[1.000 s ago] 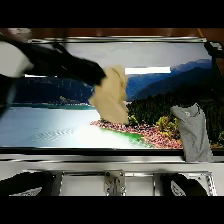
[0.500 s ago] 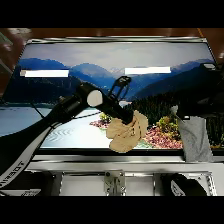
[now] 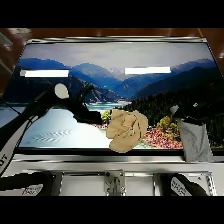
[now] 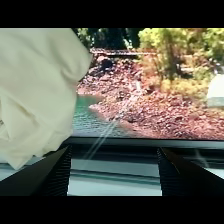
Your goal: Fold the shirts.
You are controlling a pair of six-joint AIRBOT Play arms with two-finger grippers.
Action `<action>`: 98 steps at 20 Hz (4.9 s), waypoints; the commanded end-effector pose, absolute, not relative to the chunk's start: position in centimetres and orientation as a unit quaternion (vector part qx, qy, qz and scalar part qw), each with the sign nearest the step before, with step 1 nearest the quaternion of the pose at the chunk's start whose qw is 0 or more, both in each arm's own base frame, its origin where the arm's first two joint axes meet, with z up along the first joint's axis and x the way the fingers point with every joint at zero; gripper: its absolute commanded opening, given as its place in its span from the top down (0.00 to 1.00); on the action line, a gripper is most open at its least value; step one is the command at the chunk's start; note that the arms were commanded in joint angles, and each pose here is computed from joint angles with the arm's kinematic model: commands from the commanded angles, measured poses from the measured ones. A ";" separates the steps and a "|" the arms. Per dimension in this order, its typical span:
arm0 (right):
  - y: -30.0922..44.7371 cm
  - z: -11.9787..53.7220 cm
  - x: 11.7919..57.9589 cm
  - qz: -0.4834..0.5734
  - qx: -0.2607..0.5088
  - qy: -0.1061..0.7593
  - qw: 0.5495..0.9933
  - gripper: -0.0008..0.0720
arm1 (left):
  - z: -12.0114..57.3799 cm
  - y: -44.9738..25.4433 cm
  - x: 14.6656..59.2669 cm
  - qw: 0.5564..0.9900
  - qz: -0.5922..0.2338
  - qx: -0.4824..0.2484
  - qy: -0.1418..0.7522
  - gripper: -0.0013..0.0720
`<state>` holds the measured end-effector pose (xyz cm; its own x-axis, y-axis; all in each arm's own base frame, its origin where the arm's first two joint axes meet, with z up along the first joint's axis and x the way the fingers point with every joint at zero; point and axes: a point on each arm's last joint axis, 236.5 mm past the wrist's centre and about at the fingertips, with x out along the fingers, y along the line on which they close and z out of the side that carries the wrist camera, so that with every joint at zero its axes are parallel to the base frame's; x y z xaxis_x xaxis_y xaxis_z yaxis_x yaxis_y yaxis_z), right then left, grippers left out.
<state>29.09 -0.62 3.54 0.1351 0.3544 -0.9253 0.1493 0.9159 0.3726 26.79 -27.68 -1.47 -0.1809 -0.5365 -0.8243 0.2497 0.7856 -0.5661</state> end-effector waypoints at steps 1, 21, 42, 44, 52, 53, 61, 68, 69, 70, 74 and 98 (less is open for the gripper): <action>1.2 -0.2 29.6 0.106 0.236 0.676 0.690 0.11 | -5.1 -30.7 22.1 0.586 -0.319 -0.200 0.718 0.00; 15.2 -10.0 27.0 0.240 0.081 0.753 0.608 0.18 | -10.0 -34.7 27.0 0.660 -0.234 -0.306 0.645 0.93; 12.2 40.8 30.7 0.225 0.026 0.113 0.968 0.90 | 49.0 -15.1 27.5 0.959 -0.279 -0.034 0.024 0.93; 11.9 36.3 30.9 0.218 -0.001 0.200 0.955 0.90 | 45.0 -12.9 28.0 0.968 -0.230 -0.005 0.102 0.93; 14.0 16.7 35.6 0.227 0.017 0.483 0.846 0.90 | 23.9 -13.6 31.8 0.911 -0.200 0.013 0.361 0.93; 14.3 14.7 37.4 0.216 0.034 0.490 0.844 0.90 | 20.3 -14.1 31.9 0.897 -0.202 0.003 0.392 0.93; 20.9 1.1 47.1 0.198 0.252 0.536 0.781 0.90 | 0.7 -18.4 31.9 0.813 -0.196 -0.137 0.530 0.93; 18.6 0.2 47.7 0.201 0.244 0.544 0.777 0.17 | -2.0 -18.9 35.9 0.795 -0.169 -0.200 0.547 0.93; 17.1 1.2 47.1 0.209 0.223 0.550 0.777 0.17 | -0.9 -18.2 36.9 0.802 -0.165 -0.206 0.537 0.93; 14.6 1.7 45.6 0.204 0.193 0.571 0.771 0.17 | 0.4 -17.1 37.9 0.805 -0.159 -0.214 0.530 0.93; 2.8 -0.7 33.4 0.111 0.121 0.751 0.640 0.17 | 4.3 -14.1 39.8 0.813 -0.160 -0.215 0.517 0.93; 12.5 -6.9 38.8 0.146 0.242 0.608 0.742 0.91 | 2.9 -13.2 35.9 0.777 -0.208 -0.130 0.580 0.93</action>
<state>33.89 13.20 -10.60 0.1040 0.5439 -0.8327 0.1850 0.8120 0.5535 37.66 -14.58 4.00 0.3205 -0.4987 -0.8053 0.1506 0.8662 -0.4764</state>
